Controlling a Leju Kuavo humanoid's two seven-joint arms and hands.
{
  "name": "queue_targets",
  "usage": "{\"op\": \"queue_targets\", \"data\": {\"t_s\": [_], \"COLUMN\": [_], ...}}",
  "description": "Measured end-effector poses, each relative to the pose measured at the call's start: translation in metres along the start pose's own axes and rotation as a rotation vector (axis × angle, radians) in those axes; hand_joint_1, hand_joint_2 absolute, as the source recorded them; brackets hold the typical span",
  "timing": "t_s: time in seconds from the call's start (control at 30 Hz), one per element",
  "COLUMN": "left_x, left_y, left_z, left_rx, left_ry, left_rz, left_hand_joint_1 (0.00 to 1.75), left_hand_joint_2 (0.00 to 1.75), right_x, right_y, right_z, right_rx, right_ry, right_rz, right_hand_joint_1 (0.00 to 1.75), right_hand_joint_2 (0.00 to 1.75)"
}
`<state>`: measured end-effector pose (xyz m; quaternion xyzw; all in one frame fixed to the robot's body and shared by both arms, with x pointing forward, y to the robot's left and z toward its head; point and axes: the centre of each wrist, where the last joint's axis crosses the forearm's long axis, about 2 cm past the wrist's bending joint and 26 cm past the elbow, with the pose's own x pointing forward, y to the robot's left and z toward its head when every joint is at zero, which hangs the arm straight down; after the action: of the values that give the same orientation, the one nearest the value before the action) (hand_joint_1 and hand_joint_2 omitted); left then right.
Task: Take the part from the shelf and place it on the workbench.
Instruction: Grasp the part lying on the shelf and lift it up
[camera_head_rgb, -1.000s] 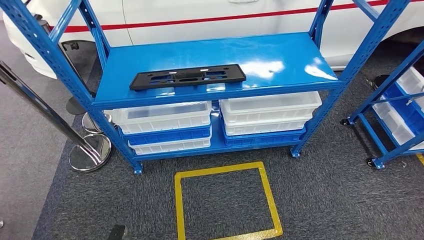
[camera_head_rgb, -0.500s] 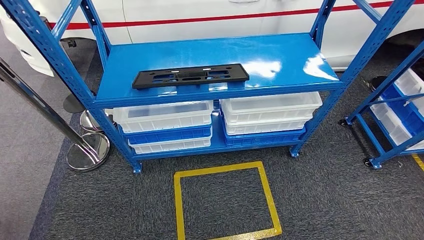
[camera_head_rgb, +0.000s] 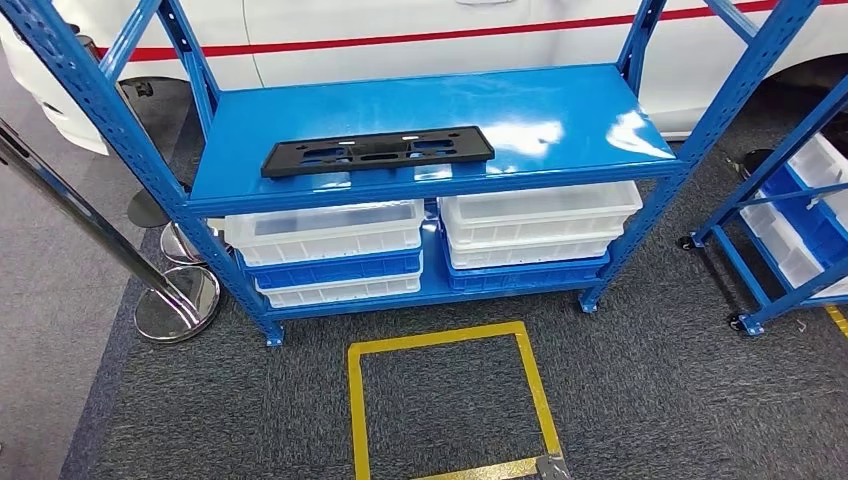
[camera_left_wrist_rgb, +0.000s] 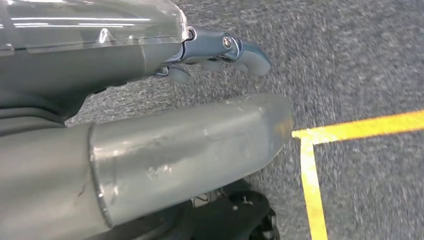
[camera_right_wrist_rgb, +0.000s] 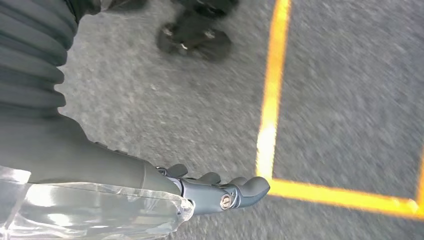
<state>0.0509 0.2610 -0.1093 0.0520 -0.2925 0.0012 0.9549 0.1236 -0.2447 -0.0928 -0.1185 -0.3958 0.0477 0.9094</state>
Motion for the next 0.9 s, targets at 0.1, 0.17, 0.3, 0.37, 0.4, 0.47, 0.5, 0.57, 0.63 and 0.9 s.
{"op": "queue_targets", "data": {"t_s": [0.1, 0.17, 0.3, 0.37, 0.4, 0.47, 0.5, 0.57, 0.63, 0.9], "left_x": [0.004, 0.006, 0.008, 0.011, 0.013, 0.016, 0.016, 0.017, 0.017, 0.018], "left_y": [-0.002, -0.003, -0.005, -0.005, -0.005, -0.005, -0.005, -0.005, -0.005, -0.008], "left_z": [-0.002, -0.003, -0.003, -0.005, -0.006, -0.007, -0.007, -0.007, -0.008, -0.007], "left_rx": [-0.037, -0.055, -0.081, -0.083, -0.083, -0.082, -0.083, -0.083, -0.084, -0.088], "left_ry": [-0.007, -0.007, 0.029, 0.045, 0.047, 0.045, 0.045, 0.044, 0.043, 0.044], "left_rz": [-0.026, -0.04, -0.077, -0.086, -0.086, -0.087, -0.088, -0.089, -0.089, -0.088], "left_hand_joint_1": [0.0, 0.0, 0.0, 0.0, 0.0, 0.0, 0.0, 0.0, 0.0, 0.0], "left_hand_joint_2": [0.0, 0.0, 0.0, 0.0, 0.0, 0.0, 0.0, 0.0, 0.0, 0.0], "right_x": [0.038, 0.065, 0.121, 0.181, 0.217, 0.278, 0.298, 0.321, 0.328, 0.344], "right_y": [0.0, 0.001, -0.006, -0.012, -0.011, -0.004, 0.002, 0.012, 0.02, 0.031], "right_z": [-0.02, -0.032, -0.051, -0.062, -0.064, -0.06, -0.055, -0.047, -0.042, -0.032], "right_rx": [-0.005, -0.012, -0.157, -0.304, -0.358, -0.393, -0.387, -0.366, -0.343, -0.314], "right_ry": [-0.195, -0.298, -0.496, -0.652, -0.751, -0.961, -1.05, -1.169, -1.228, -1.347], "right_rz": [0.058, 0.083, 0.136, 0.262, 0.339, 0.471, 0.522, 0.593, 0.632, 0.702], "right_hand_joint_1": [0.0, 0.0, 0.0, 0.0, 0.0, 0.0, 0.0, 0.0, 0.0, 0.0], "right_hand_joint_2": [1.75, 1.75, 1.75, 1.75, 1.75, 1.75, 1.75, 1.75, 1.75, 1.75]}}
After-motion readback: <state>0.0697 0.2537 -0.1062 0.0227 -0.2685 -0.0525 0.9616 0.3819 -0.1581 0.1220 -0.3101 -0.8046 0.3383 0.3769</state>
